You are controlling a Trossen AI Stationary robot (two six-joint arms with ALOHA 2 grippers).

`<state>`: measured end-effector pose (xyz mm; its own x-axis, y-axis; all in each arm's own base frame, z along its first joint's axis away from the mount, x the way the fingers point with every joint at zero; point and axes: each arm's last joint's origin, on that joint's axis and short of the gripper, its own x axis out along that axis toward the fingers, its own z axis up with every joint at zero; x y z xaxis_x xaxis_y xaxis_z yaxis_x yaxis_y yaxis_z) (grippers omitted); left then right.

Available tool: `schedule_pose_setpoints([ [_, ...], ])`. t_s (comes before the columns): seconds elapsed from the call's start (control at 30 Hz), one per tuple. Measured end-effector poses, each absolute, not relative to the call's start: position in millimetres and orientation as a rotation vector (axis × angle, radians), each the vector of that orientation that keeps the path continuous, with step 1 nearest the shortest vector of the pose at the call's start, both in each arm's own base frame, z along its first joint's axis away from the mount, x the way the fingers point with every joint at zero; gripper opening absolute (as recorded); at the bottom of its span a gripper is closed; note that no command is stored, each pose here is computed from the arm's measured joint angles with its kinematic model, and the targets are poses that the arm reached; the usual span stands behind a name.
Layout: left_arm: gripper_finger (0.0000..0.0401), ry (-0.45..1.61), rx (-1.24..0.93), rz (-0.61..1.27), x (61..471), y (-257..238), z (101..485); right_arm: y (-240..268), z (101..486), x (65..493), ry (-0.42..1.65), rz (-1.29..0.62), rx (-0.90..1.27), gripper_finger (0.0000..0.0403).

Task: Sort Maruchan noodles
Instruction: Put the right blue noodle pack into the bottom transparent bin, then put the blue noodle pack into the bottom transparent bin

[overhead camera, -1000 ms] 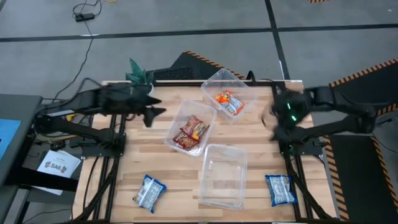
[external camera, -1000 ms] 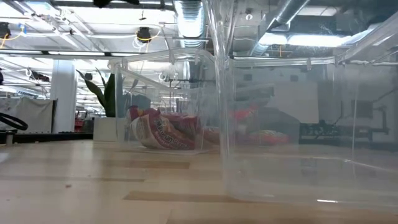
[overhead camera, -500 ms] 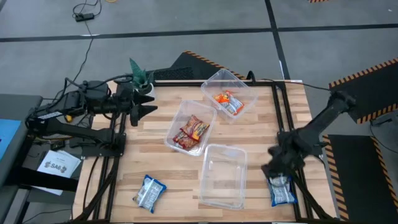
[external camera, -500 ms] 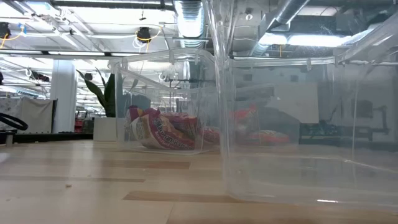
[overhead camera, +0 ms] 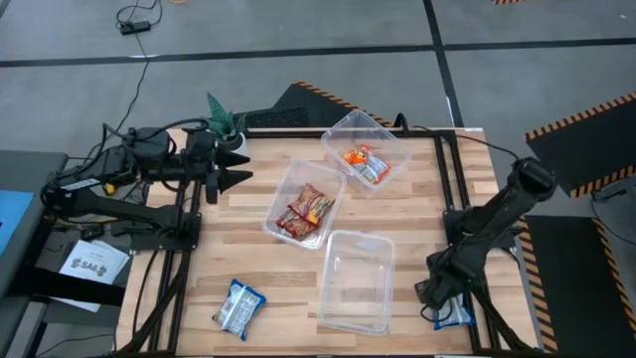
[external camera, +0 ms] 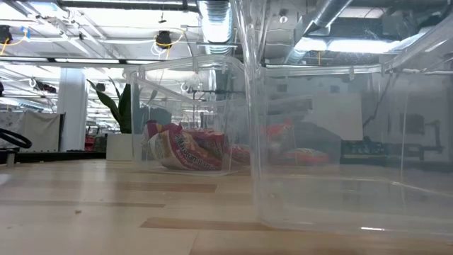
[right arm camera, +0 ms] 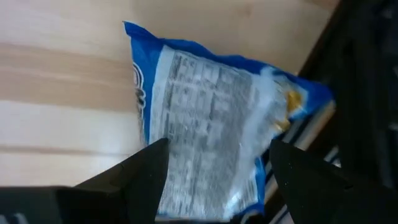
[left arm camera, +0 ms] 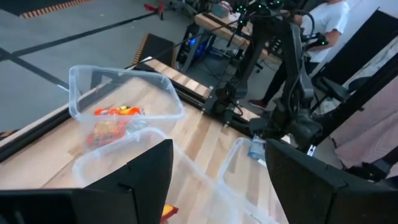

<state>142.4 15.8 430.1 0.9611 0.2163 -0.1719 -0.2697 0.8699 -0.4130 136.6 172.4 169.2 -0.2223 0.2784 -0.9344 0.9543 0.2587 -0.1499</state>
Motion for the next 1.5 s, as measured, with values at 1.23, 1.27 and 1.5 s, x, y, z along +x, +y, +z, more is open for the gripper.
schedule_pose_setpoints([
  [1.23, 0.0239, 0.071, -0.444, 0.244, 143.0, 15.9, 435.2, 133.8, 362.0, 241.8, 0.705, -0.028, 0.855, 0.0025],
  [1.27, 0.0239, 0.070, -0.449, 0.245, 143.0, 15.9, 435.2, 135.9, 355.7, 249.2, 0.735, -0.024, 0.857, 0.0034],
  [1.5, 0.0239, 0.078, -0.455, 0.210, 143.0, 14.9, 435.2, 128.3, 332.9, 272.4, 0.898, -0.010, 0.903, 0.0129],
])
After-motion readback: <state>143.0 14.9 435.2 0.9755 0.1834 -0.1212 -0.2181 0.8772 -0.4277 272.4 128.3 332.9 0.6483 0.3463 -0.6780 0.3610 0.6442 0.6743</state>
